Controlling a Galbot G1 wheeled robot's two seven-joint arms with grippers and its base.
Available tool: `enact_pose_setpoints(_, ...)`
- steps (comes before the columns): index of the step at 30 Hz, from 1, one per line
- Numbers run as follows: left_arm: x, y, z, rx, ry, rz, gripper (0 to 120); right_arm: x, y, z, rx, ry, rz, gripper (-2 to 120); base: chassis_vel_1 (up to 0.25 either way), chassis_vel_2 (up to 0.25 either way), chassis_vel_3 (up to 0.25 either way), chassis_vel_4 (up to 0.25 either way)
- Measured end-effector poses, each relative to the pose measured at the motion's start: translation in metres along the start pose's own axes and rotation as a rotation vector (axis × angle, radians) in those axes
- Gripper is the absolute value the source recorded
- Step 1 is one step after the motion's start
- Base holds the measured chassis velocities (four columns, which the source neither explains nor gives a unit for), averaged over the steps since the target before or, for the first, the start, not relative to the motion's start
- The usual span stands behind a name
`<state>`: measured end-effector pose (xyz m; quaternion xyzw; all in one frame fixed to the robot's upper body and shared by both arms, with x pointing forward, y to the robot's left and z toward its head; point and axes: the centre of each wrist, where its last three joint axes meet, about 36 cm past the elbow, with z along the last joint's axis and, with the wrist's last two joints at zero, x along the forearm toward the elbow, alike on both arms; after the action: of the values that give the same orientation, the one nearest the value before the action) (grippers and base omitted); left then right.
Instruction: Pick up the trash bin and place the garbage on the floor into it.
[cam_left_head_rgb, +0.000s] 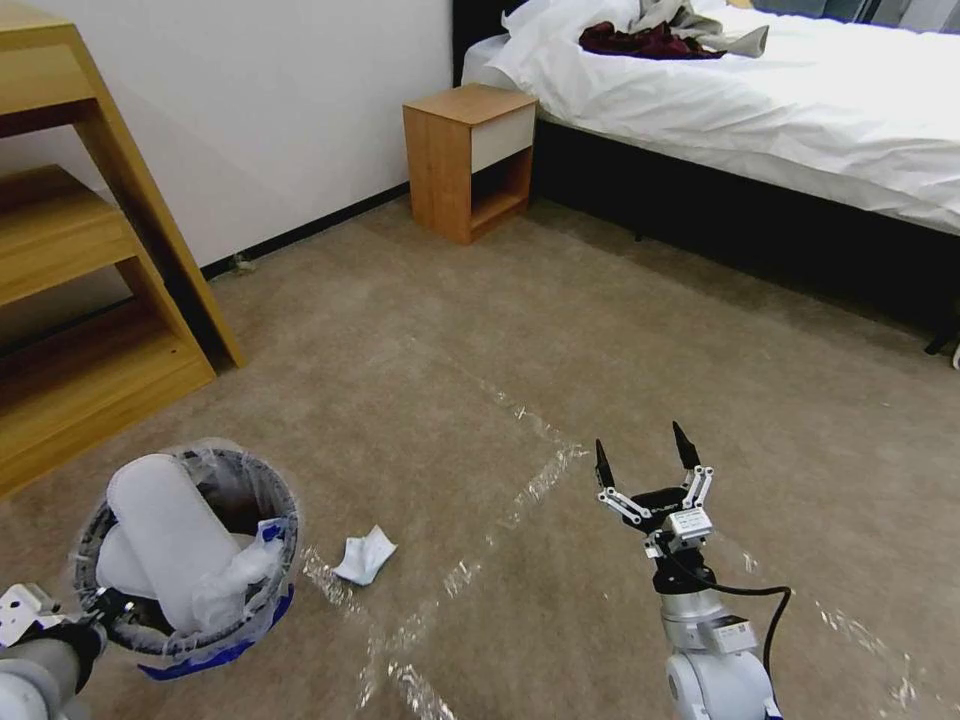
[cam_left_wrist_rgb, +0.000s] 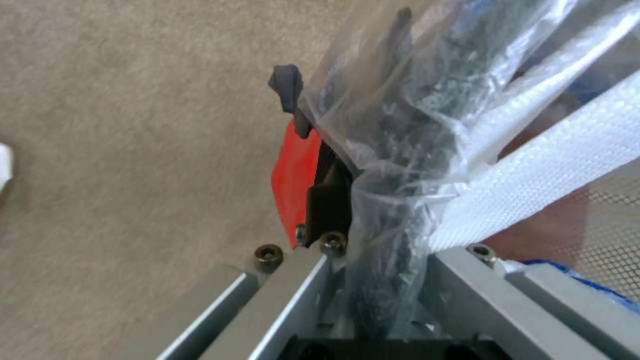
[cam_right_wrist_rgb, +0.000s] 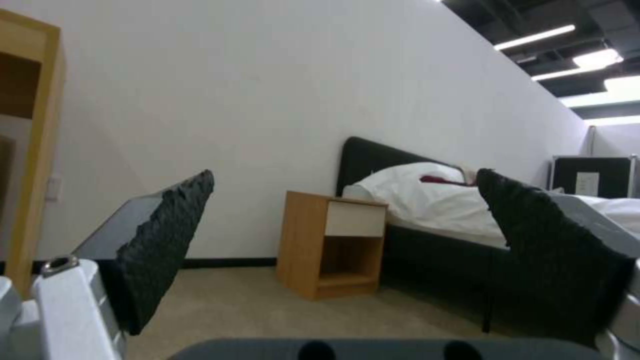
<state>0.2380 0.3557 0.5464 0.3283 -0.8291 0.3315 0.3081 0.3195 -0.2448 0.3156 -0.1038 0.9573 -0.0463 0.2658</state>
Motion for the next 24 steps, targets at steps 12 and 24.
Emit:
enact_pose_setpoints(12, 0.001, 0.001, -0.001, 0.006, -0.008, -0.006, 0, -0.006, -0.002, 0.001, 0.010, -0.013, -0.002, 100, -0.081, 0.071, 0.082, -0.080)
enact_pose_setpoints(24, 0.001, 0.005, -0.007, 0.008, -0.028, -0.023, 0, -0.023, -0.014, 0.003, -0.004, -0.037, -0.106, 100, 0.000, 0.000, 0.000, 0.000)
